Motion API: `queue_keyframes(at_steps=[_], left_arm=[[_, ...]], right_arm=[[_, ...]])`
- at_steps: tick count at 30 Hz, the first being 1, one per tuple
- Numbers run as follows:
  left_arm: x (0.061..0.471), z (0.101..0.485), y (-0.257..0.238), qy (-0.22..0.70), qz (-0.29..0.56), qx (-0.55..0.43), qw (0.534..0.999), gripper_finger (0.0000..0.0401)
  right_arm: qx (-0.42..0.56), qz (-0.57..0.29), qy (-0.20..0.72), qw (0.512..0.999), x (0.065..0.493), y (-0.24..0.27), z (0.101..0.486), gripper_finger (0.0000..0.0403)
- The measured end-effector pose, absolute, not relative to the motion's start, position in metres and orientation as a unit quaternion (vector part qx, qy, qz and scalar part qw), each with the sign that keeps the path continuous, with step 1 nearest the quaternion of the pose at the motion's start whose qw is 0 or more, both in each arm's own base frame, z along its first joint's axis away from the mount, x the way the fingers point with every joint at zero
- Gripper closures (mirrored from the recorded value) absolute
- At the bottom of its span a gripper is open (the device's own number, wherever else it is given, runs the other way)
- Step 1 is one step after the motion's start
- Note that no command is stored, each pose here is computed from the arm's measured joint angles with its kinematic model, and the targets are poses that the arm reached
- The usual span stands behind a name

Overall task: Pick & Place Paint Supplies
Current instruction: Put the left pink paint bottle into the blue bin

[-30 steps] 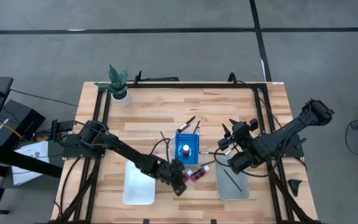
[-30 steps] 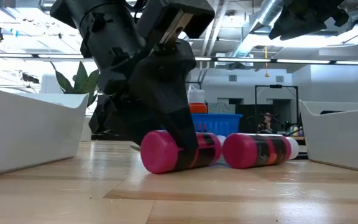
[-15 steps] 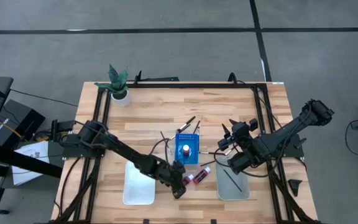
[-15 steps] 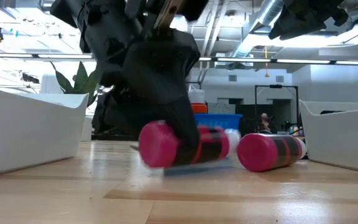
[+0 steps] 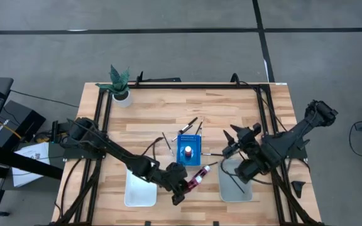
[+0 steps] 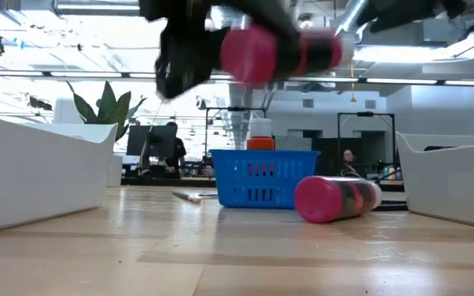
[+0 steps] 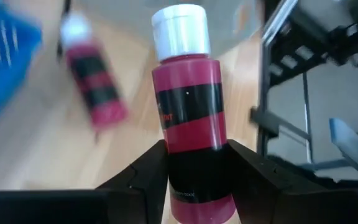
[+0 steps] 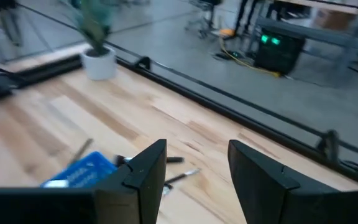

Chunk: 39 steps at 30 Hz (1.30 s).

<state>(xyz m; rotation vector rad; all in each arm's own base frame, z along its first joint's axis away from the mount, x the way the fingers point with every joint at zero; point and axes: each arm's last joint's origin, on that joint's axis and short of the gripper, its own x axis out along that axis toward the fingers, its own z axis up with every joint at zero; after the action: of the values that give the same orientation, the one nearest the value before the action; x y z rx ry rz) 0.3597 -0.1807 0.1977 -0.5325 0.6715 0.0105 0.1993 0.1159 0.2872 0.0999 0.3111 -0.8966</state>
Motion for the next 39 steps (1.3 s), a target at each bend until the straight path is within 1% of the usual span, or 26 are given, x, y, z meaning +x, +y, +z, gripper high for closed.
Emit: queue_keyframes(at_steps=[3,7,13,16,20,26,28,31,33,35,39], left_arm=[[0.355,0.215,-0.184,0.275,0.016,-0.214,0.937,0.0262],[0.352,0.224,-0.187,0.237,0.031,-0.146,0.96,0.0262],[0.353,0.224,-0.185,0.24,0.02,-0.087,0.967,0.0263],[0.353,0.223,-0.185,0.241,0.012,-0.053,0.969,0.0263],[0.353,0.223,-0.185,0.241,0.004,-0.022,0.97,0.0263],[0.353,0.222,-0.185,0.244,-0.003,0.01,0.97,0.0263],[0.353,0.222,-0.185,0.245,-0.003,0.01,0.969,0.0263],[0.353,0.222,-0.185,0.245,-0.003,0.01,0.97,0.0263],[0.352,0.222,-0.186,0.244,-0.004,0.01,0.97,0.0263],[0.352,0.222,-0.187,0.244,-0.006,0.01,0.97,0.0263],[0.351,0.222,-0.188,0.244,-0.008,0.01,0.97,0.0263]], right_arm=[[0.037,-0.403,0.149,0.902,0.194,0.128,0.29,0.0235],[0.011,-0.362,0.158,0.919,0.191,0.143,0.291,0.0235],[-0.019,-0.29,0.161,0.943,0.197,0.168,0.296,0.0247],[-0.034,-0.237,0.169,0.956,0.203,0.182,0.302,0.0261],[-0.069,-0.143,0.181,0.971,0.211,0.197,0.301,0.0277],[-0.118,-0.017,0.177,0.977,0.222,0.204,0.294,0.0284],[-0.112,-0.009,0.173,0.978,0.226,0.202,0.296,0.0284],[-0.09,-0.021,0.176,0.98,0.231,0.196,0.296,0.0283],[-0.069,-0.021,0.18,0.981,0.233,0.194,0.295,0.0273],[-0.051,-0.014,0.188,0.981,0.234,0.193,0.294,0.0251],[-0.047,-0.021,0.2,0.979,0.235,0.19,0.292,0.0178]])
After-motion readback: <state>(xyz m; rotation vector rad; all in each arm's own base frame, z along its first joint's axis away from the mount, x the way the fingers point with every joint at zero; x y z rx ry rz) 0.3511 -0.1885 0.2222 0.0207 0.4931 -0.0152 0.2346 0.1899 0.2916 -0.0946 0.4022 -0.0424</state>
